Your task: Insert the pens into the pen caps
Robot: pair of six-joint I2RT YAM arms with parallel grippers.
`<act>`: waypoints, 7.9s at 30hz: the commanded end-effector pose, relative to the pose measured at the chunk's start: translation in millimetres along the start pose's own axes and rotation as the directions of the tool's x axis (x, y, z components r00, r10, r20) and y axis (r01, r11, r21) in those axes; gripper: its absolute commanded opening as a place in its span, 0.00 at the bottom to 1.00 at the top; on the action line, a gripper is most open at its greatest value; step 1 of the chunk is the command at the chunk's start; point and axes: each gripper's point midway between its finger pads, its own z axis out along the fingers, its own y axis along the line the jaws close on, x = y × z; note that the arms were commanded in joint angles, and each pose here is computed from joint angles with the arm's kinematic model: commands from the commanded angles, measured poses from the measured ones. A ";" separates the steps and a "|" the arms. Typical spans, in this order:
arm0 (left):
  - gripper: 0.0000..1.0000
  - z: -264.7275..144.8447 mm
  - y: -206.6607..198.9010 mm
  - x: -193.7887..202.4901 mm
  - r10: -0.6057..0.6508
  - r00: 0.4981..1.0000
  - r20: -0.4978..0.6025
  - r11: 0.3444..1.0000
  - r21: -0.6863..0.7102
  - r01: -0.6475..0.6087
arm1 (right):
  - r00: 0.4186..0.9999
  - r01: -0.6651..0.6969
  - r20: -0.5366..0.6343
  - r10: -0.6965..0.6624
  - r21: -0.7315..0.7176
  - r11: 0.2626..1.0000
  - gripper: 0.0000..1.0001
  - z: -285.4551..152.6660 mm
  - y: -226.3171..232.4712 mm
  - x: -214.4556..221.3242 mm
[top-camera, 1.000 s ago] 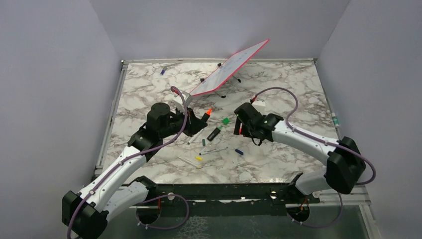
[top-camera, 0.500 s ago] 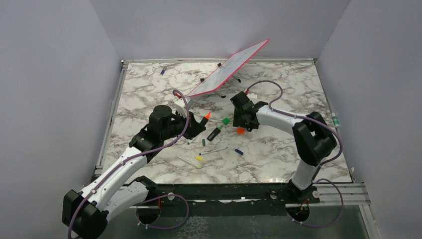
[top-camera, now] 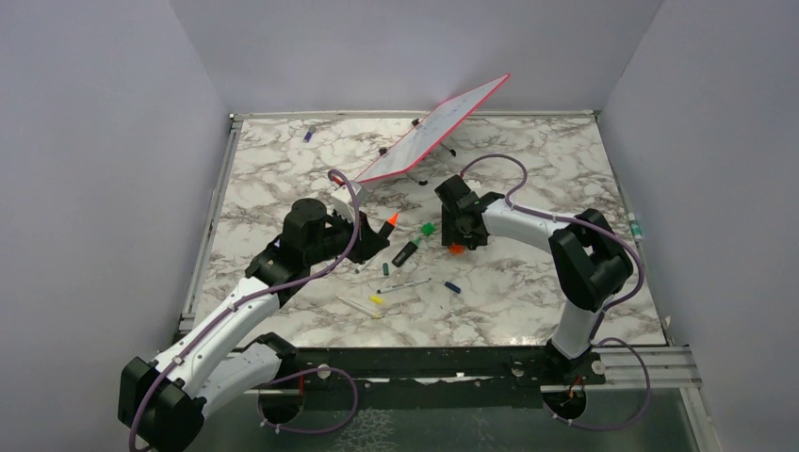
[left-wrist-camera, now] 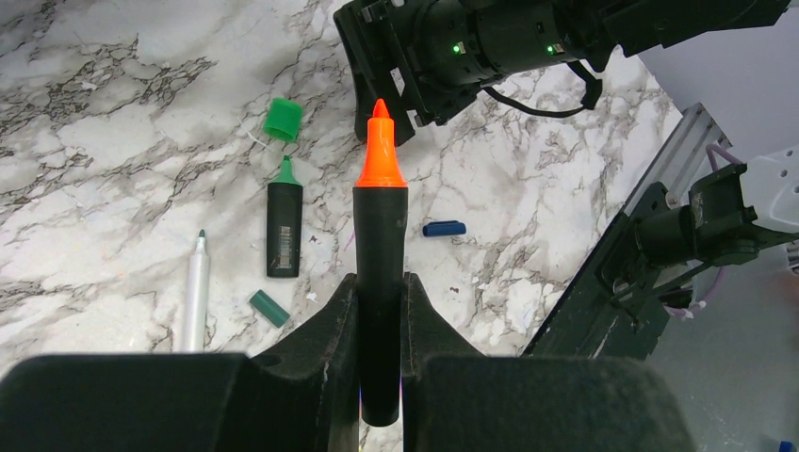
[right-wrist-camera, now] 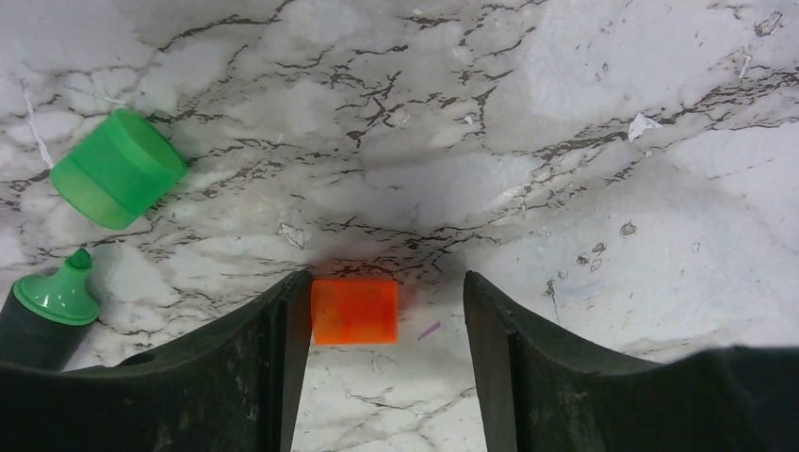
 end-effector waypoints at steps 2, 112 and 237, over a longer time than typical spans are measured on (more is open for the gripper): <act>0.00 -2.4 -0.1 -2.7 0.017 1.000 0.014 1.000 -0.003 -0.017 | 0.996 0.057 -0.073 -0.057 -0.001 0.998 0.63 2.3 -6.3 20.9; 0.00 90.2 -84.5 57.7 -0.199 0.959 -0.203 0.940 0.238 0.246 | 0.862 -0.449 -0.065 0.503 -0.559 0.697 0.34 -156.5 41.0 -9.9; 0.00 91.6 -122.9 -39.8 -0.282 0.955 0.092 0.881 0.419 0.220 | 0.912 -0.165 0.124 0.391 -0.761 0.627 0.35 -245.3 41.6 -32.2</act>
